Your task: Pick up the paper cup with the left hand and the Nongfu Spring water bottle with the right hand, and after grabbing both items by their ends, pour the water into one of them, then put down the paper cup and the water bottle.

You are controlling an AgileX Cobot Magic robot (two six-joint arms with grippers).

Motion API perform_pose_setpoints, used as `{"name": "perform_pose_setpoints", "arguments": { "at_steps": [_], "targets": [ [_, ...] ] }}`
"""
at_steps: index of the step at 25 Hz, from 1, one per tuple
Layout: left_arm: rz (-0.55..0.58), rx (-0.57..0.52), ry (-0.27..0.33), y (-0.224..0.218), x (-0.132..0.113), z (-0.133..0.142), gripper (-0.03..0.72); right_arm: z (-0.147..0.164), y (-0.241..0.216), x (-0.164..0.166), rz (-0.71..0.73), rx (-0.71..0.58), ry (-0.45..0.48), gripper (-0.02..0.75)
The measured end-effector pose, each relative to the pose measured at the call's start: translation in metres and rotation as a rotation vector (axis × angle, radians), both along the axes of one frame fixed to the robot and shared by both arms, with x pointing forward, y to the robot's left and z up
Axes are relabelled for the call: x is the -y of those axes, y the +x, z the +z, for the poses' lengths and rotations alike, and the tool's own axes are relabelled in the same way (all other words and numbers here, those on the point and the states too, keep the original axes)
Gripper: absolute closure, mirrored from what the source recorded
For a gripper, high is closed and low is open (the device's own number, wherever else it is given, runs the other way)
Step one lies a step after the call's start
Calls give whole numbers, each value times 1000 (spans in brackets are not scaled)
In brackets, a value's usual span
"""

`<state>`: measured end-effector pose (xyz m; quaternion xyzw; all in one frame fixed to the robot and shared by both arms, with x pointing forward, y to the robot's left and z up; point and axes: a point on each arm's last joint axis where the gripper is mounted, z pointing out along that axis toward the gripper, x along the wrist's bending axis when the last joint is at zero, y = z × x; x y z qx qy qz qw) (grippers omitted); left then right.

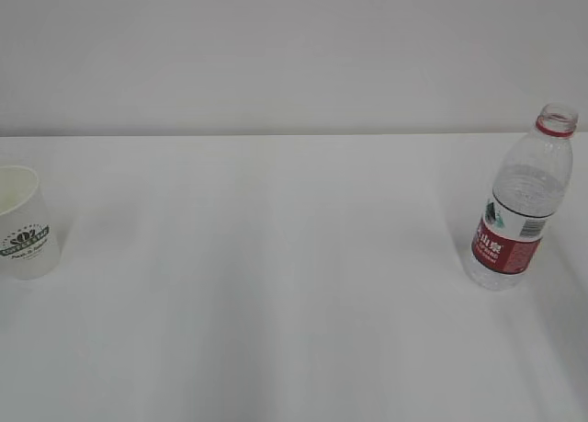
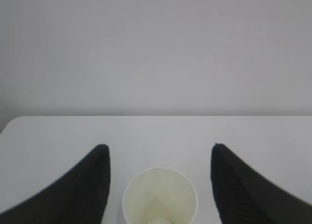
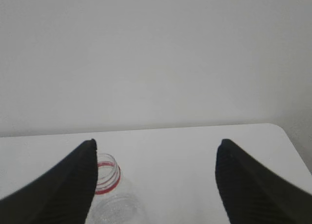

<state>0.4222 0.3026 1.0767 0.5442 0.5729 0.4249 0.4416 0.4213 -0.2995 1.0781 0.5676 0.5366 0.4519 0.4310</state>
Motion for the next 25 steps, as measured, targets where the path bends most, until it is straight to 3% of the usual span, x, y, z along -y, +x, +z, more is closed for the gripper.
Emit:
{"name": "perform_pose_setpoints", "arguments": {
  "at_steps": [7, 16, 25],
  "targets": [
    [4, -18, 3, -7, 0, -30, 221, -30, -6, 0, 9, -30, -14, 169],
    [15, 43, 1, -17, -1, -59, 228, -64, -18, -1, 9, -57, 14, 169],
    [27, 39, -49, -14, -1, -63, 235, -89, -29, -3, -3, -20, 125, 169]
  ]
}}
